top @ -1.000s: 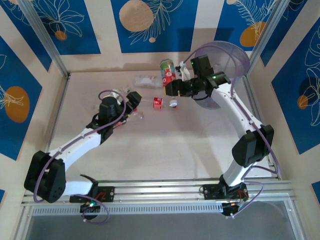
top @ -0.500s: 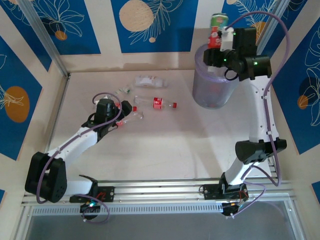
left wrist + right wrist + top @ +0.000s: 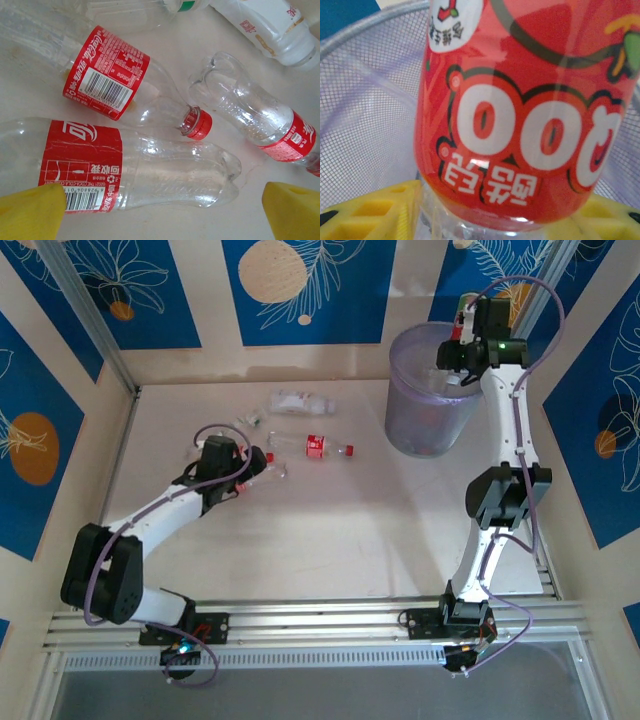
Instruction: Put the plastic bottles in the bin
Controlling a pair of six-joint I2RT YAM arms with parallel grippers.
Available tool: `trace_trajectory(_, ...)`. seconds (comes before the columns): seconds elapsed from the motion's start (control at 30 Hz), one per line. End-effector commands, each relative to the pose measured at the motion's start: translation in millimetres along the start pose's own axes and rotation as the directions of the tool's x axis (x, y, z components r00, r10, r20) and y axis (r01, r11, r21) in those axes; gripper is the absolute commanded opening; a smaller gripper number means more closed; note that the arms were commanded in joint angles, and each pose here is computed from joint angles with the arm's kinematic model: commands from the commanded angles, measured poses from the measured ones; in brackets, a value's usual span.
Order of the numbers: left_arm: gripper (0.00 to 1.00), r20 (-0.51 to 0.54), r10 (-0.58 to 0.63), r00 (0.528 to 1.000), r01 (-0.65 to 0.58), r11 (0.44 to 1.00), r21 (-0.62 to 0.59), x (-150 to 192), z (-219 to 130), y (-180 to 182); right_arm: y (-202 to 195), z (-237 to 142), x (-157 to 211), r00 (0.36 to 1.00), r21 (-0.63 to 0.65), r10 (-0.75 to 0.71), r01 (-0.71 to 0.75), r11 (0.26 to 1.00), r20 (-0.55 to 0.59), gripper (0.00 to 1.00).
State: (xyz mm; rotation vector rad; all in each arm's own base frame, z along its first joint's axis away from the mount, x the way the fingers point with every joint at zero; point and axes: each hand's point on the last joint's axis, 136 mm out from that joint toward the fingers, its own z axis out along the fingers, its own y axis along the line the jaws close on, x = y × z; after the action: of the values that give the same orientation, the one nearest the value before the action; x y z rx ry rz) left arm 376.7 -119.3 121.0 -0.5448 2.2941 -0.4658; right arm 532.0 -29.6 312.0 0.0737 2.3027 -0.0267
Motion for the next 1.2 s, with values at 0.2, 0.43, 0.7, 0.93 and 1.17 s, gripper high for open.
trace_trajectory(0.2,1.00,0.006,0.062,0.998,-0.061,0.995,-0.085,-6.7,3.4,11.9,10.4,36.3,28.8,0.998,-0.042,0.020,-0.022,0.999,-0.052,0.52)
trace_trajectory(0.43,1.00,0.007,0.085,0.996,-0.084,0.990,-0.114,-8.8,3.3,17.8,17.6,56.5,53.7,0.994,-0.071,0.029,-0.037,0.997,-0.108,0.60)
trace_trajectory(0.7,1.00,-0.013,0.094,0.996,-0.095,0.983,-0.156,-10.7,-1.7,30.4,24.0,52.0,48.3,0.994,-0.101,0.016,-0.027,0.994,-0.109,0.79)
trace_trajectory(0.93,1.00,0.007,0.004,1.000,-0.002,0.980,-0.200,-10.0,-5.6,41.1,32.0,13.8,22.3,0.999,-0.152,-0.012,0.004,0.988,-0.053,0.88)
trace_trajectory(1.17,0.98,-0.095,0.386,0.918,-0.392,0.918,-0.058,-22.0,5.7,-0.9,36.4,-34.1,14.1,1.000,-0.177,-0.027,0.026,0.984,0.001,0.88)
